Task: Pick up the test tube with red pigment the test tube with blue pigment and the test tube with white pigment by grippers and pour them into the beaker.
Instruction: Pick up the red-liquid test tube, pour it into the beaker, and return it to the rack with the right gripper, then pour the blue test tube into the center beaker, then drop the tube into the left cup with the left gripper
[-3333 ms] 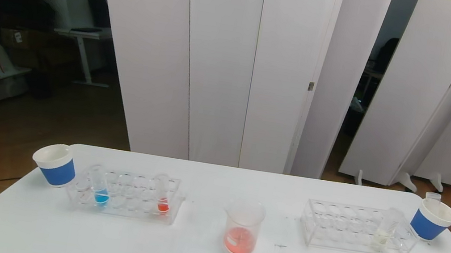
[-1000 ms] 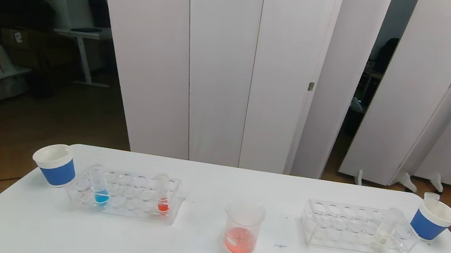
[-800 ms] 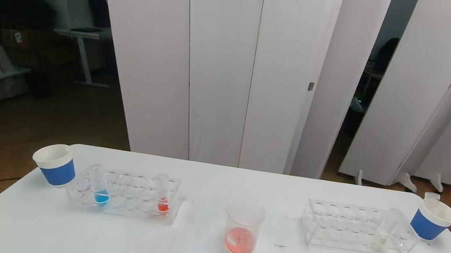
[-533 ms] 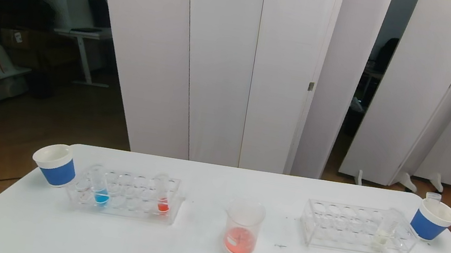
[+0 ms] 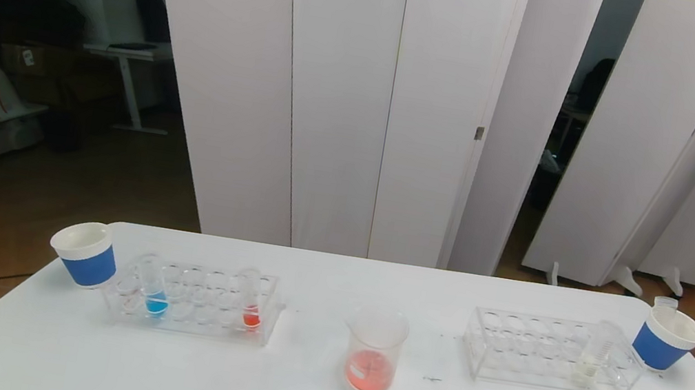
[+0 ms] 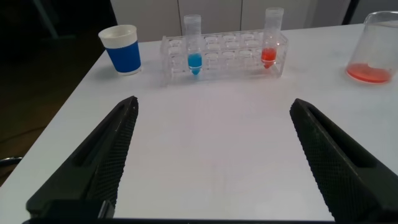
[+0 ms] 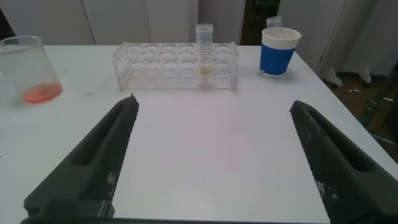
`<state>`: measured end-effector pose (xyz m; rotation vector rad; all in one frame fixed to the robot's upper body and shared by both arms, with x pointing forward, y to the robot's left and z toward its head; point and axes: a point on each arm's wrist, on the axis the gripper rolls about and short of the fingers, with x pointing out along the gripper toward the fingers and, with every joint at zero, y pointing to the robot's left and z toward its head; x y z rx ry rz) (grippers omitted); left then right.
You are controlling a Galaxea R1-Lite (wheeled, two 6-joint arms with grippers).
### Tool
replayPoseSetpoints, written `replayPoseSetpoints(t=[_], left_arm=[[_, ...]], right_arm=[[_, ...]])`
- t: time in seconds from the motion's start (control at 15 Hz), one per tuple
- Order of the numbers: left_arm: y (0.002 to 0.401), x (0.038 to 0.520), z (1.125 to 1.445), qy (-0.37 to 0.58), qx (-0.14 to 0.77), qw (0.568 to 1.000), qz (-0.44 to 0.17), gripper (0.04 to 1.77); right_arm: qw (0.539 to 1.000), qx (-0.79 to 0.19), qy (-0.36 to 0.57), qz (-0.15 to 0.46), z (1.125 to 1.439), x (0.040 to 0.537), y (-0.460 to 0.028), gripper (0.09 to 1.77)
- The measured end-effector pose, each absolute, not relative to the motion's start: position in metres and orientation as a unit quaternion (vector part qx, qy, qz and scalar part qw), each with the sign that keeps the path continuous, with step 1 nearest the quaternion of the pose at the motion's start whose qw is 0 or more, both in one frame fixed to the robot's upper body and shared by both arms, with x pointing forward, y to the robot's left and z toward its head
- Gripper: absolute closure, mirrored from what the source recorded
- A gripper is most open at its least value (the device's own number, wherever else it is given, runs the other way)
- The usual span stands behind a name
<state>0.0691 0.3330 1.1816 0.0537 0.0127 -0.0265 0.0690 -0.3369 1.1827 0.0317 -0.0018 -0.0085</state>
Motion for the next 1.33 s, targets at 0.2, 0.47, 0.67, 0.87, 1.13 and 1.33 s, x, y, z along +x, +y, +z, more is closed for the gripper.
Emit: replayPoseSetpoints(t=[0.2, 0.47, 0.67, 0.87, 1.13, 1.33], left_arm=[[0.333, 0.069, 1.182, 0.004, 0.024, 1.0, -0.013, 0.07], [0.334, 0.067, 1.193, -0.023, 0.024, 0.999, 0.004, 0.07], [0.334, 0.059, 1.213, -0.046, 0.024, 0.999, 0.014, 0.07], [0.334, 0.045, 1.243, -0.065, 0.025, 0.997, 0.015, 0.07], [0.335, 0.035, 1.3, -0.095, 0.024, 0.995, 0.02, 0.07], [0.336, 0.042, 1.349, -0.105, 0.021, 0.994, 0.023, 0.07]], right_arm=[[1.0, 0.016, -0.001, -0.004, 1.183, 0.069, -0.337, 0.11], [1.0, 0.016, -0.001, -0.004, 1.183, 0.069, -0.337, 0.11], [1.0, 0.016, -0.001, -0.004, 1.183, 0.069, -0.337, 0.11], [1.0, 0.016, -0.001, -0.004, 1.183, 0.069, -0.337, 0.11], [1.0, 0.016, -0.001, -0.004, 1.183, 0.069, -0.337, 0.11], [1.0, 0.016, -0.001, -0.004, 1.183, 0.069, -0.337, 0.11]])
